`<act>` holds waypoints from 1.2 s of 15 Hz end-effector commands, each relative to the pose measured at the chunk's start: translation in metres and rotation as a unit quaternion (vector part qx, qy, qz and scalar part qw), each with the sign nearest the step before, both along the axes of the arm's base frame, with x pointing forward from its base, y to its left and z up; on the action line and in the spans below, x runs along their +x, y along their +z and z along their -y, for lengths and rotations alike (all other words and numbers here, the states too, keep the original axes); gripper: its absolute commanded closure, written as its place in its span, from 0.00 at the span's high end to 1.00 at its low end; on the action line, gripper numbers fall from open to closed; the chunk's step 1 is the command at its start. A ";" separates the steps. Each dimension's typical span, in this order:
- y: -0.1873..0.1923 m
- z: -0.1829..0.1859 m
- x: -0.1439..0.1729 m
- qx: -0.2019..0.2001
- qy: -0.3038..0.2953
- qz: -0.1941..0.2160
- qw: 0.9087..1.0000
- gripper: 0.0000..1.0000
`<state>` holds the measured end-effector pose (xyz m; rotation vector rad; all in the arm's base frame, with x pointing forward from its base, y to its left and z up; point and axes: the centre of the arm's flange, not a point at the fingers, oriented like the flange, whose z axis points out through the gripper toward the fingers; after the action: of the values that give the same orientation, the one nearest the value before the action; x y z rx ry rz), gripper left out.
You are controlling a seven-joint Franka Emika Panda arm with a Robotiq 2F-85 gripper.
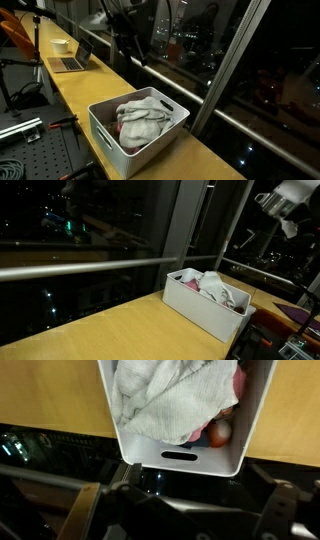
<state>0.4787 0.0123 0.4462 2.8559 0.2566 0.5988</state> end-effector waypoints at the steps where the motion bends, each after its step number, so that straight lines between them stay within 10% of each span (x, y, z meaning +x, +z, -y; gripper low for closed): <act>1: -0.072 0.015 0.039 -0.005 0.000 -0.020 1.000 1.00; 13: -0.250 0.047 0.095 -0.051 0.020 -0.071 0.996 0.99; 14: -0.256 0.053 0.095 -0.051 0.020 -0.078 0.995 0.75; 18: -0.247 0.073 0.086 -0.037 0.015 -0.078 0.996 0.55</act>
<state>0.5665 -0.0417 0.1969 2.8277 0.3373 0.3481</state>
